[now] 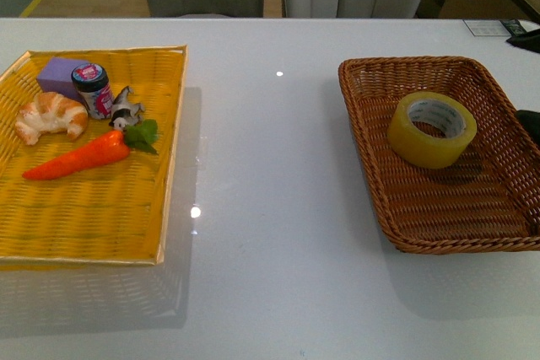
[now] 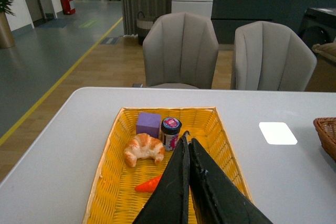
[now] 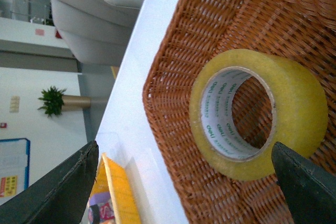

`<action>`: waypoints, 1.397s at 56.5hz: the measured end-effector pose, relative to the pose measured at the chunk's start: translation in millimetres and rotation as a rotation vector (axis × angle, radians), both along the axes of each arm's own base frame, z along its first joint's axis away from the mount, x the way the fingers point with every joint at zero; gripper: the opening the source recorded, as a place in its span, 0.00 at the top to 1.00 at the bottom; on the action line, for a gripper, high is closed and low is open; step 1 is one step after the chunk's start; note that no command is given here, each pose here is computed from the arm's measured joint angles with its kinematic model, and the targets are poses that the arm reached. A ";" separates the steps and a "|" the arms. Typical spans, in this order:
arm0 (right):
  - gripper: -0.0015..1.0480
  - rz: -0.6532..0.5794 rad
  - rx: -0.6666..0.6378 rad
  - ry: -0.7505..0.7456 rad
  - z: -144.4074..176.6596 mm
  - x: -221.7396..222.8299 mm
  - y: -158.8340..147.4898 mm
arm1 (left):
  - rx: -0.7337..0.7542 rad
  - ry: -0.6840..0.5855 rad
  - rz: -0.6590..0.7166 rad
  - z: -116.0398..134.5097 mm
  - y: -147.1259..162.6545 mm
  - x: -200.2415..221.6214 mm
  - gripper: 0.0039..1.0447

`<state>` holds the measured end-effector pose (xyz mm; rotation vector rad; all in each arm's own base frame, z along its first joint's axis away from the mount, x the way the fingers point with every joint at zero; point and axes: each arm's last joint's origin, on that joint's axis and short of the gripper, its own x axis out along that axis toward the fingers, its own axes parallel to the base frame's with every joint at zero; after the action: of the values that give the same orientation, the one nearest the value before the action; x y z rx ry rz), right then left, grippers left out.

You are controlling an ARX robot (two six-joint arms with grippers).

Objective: Move tape to another basket

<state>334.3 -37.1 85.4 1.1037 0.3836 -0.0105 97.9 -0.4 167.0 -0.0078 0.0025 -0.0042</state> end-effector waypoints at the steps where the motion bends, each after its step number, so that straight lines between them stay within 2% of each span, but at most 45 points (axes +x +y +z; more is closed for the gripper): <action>1: 0.09 0.001 -0.011 -0.011 4.9 -4.9 -0.6 | 0.000 0.000 0.000 0.0 0.0 0.0 0.99; 8: 0.09 -0.006 -0.102 -0.071 36.8 -36.0 -1.7 | 0.000 -0.001 0.000 0.1 0.0 0.0 0.99; 16: 0.09 0.001 -0.267 -0.142 76.8 -90.4 7.4 | 0.000 -0.001 0.000 0.1 0.0 0.0 0.99; 24: 0.09 -0.008 -0.326 -0.234 97.1 -103.6 9.4 | 0.000 -0.001 0.000 0.1 0.0 0.0 0.99; 28: 0.20 -0.065 -0.565 -0.316 93.4 -109.6 11.9 | 0.000 -0.001 0.001 0.1 0.0 0.0 0.99; 29: 0.22 -0.069 -0.583 -0.321 92.5 -111.0 12.3 | 0.000 -0.001 0.000 0.1 0.0 0.0 0.99; 33: 0.35 -0.036 -0.834 -0.354 89.5 -122.1 16.6 | 0.000 -0.001 0.000 0.1 0.0 0.0 0.99; 38: 0.50 -0.014 -0.985 -0.368 88.4 -134.6 20.2 | 0.000 -0.001 0.000 0.1 0.0 0.0 0.99; 44: 0.67 -0.005 -1.053 -0.384 82.3 -145.1 23.6 | 0.000 -0.001 0.001 0.1 0.0 0.0 0.99; 48: 0.86 0.000 -1.079 -0.350 74.5 -156.6 31.7 | 0.000 -0.001 0.001 0.1 0.0 0.0 0.99; 52: 0.98 0.019 -1.083 -0.367 75.4 -163.3 36.0 | 0.000 -0.001 0.000 0.1 0.0 0.0 0.99; 79: 0.98 0.003 -1.098 -0.387 83.5 -194.7 36.6 | 0.000 -0.001 0.000 0.1 0.0 0.0 0.99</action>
<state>139.6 -0.5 168.9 0.0063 -0.0059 -0.0034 97.8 -0.4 167.0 -0.0074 0.0017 -0.0038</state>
